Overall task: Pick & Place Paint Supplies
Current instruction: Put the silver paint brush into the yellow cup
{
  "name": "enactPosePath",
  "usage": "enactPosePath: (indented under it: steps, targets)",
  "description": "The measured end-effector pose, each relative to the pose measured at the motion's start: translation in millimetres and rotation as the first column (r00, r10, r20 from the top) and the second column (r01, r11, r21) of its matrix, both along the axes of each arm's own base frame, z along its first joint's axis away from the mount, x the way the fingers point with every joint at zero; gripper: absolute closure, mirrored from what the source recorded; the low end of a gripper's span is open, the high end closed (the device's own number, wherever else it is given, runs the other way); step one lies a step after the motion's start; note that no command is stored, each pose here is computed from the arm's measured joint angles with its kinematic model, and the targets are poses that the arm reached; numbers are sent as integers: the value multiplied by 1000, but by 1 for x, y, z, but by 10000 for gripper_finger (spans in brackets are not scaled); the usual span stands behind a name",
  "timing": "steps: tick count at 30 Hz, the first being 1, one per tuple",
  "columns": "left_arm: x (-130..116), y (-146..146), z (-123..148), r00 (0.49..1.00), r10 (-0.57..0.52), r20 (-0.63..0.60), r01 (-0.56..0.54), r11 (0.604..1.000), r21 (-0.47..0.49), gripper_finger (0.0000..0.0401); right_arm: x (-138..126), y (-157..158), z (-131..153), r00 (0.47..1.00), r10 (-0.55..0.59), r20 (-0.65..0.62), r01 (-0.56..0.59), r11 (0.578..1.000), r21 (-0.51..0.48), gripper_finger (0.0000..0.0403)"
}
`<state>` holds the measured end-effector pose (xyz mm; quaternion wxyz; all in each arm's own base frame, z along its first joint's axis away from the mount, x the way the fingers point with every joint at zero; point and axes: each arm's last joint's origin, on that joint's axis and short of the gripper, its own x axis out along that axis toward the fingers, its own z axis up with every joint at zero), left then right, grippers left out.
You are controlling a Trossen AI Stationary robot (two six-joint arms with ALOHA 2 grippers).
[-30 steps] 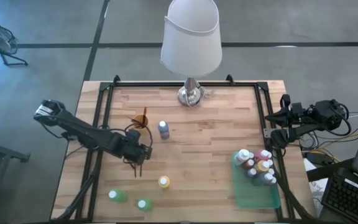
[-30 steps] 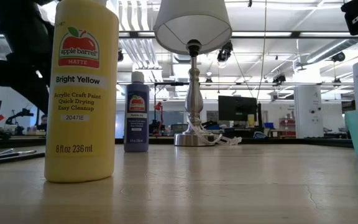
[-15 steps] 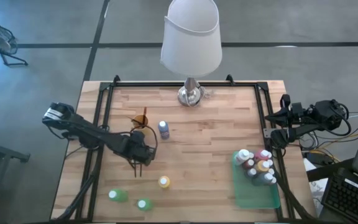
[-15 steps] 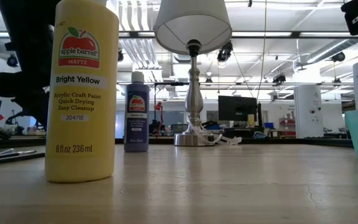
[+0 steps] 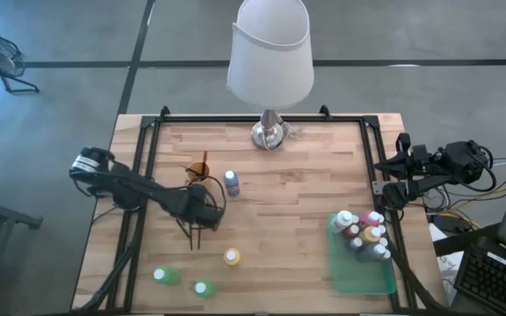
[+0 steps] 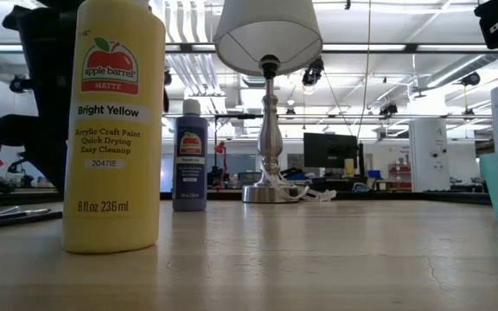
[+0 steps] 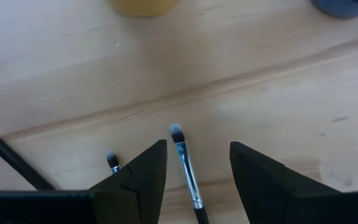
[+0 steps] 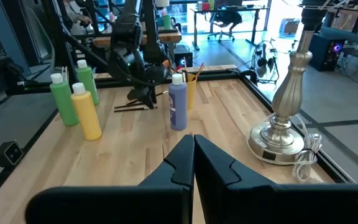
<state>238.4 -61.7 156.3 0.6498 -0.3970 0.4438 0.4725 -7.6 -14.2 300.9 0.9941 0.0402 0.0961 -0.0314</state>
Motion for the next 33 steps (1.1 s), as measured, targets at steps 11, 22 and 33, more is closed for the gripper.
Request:
enactPosePath:
  steps: [11,22,33]
  targets:
    - [3,8,-6,999,35,-32,-35,999,-6,221,0,0,0,1000,0,0,0,1000,0,394]
    - [1,13,-11,996,69,-48,-71,997,-41,221,0,0,0,1000,0,0,0,1000,0,394]
    - [-2,14,-16,996,85,-37,-87,995,-53,221,0,0,0,1000,1,0,-1,1000,0,394]
